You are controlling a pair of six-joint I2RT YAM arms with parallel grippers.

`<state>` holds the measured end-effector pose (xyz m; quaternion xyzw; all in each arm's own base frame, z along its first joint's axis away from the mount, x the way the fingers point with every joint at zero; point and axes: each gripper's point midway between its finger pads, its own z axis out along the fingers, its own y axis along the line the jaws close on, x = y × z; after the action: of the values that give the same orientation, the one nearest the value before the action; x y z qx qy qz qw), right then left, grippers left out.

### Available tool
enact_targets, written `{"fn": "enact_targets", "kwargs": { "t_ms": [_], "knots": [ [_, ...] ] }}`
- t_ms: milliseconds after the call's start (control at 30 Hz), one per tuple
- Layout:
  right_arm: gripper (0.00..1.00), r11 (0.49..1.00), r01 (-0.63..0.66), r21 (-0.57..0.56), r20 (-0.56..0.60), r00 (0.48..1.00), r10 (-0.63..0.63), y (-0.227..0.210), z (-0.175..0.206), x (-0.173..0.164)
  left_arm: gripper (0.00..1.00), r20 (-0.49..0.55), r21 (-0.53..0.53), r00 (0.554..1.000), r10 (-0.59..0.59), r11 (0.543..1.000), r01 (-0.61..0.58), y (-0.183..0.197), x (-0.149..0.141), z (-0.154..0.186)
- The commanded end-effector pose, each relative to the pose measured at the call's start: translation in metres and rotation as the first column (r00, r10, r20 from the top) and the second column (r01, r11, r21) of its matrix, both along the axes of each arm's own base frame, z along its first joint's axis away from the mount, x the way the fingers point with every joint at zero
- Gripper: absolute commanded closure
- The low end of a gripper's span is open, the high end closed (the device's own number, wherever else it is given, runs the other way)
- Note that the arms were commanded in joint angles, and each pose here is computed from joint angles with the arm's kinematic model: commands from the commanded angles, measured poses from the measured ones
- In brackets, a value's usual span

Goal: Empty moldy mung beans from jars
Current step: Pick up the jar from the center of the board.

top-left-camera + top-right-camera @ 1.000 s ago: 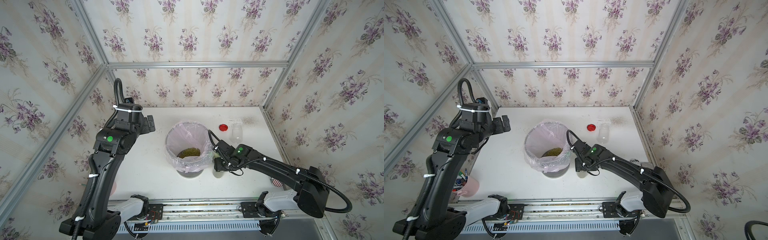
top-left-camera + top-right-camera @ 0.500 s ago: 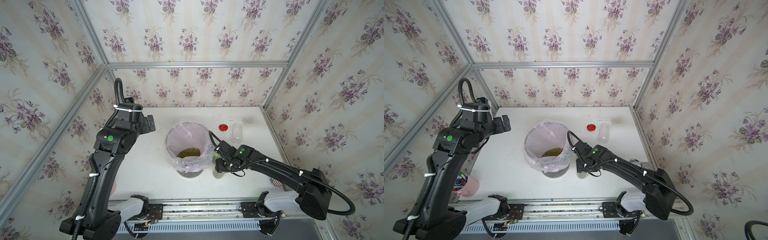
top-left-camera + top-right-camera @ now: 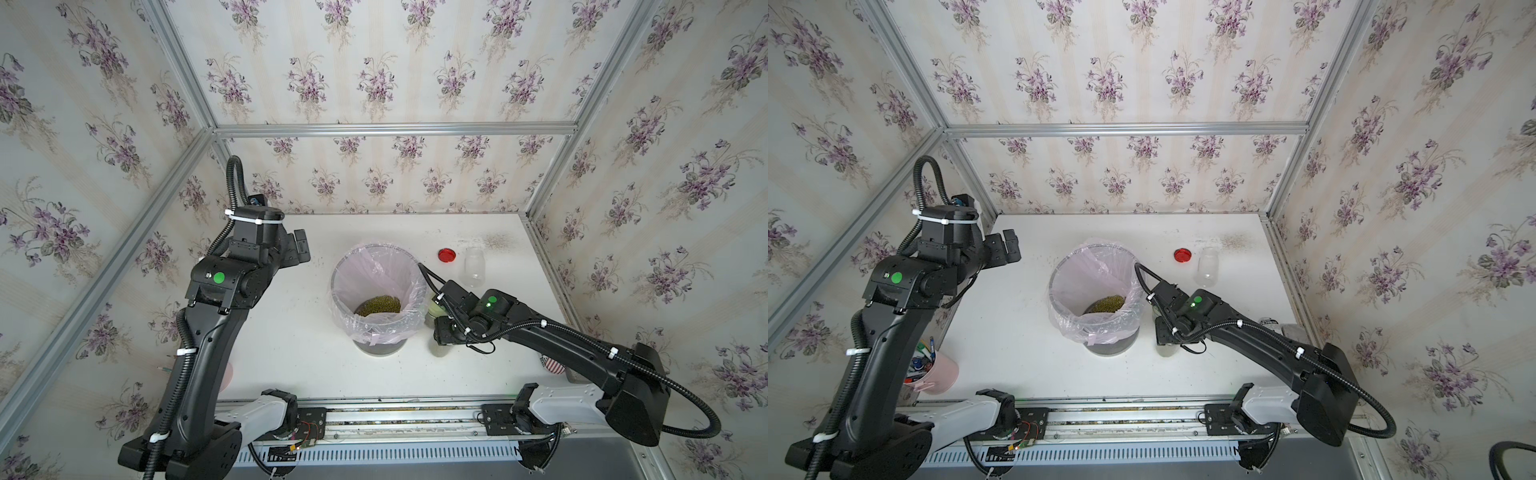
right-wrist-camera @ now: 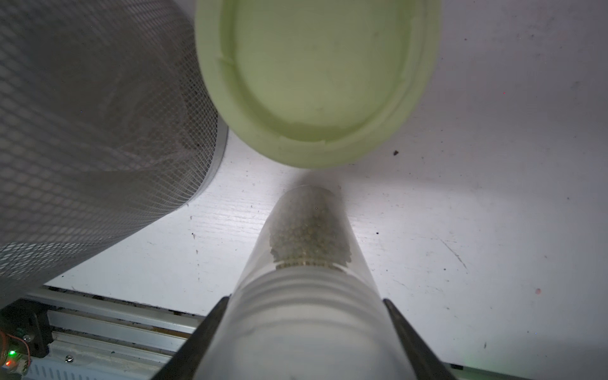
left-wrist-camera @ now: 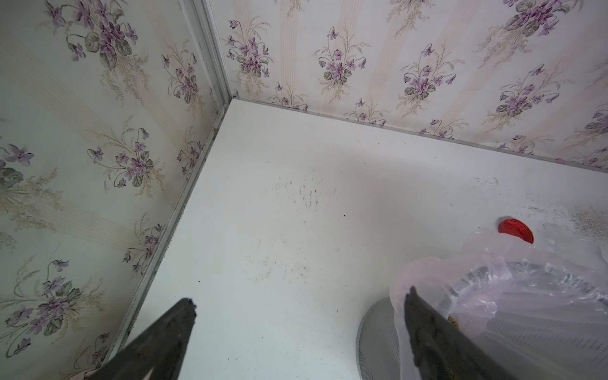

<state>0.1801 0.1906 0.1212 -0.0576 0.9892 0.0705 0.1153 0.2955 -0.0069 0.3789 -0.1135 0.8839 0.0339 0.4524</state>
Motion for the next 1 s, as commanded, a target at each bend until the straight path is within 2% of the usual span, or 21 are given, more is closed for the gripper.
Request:
{"fn": "enact_targets", "kwargs": {
  "t_ms": [0, 333, 567, 967],
  "knots": [
    [0.41, 1.000, -0.002, -0.006, 0.008, 1.000, 0.002, -0.004, 0.009, -0.001, 0.00, 0.041, -0.029, 0.999, 0.007, 1.000, -0.005, -0.001, -0.001, 0.010],
    [0.41, 0.998, -0.020, 0.057, 0.014, 1.000, 0.019, -0.004, 0.031, -0.004, 0.00, 0.087, -0.042, 0.996, -0.014, 0.999, 0.018, -0.004, -0.003, 0.019],
    [0.42, 0.999, -0.020, 0.042, 0.028, 0.999, 0.019, -0.011, 0.040, -0.003, 0.00, 0.085, -0.043, 0.996, -0.006, 0.999, 0.010, -0.003, -0.002, 0.018],
    [0.42, 0.994, 0.107, 0.006, 0.049, 0.993, -0.107, -0.055, 0.042, 0.002, 0.00, 0.105, -0.058, 0.994, -0.013, 0.998, 0.019, -0.005, -0.005, 0.024]
  ]
}}
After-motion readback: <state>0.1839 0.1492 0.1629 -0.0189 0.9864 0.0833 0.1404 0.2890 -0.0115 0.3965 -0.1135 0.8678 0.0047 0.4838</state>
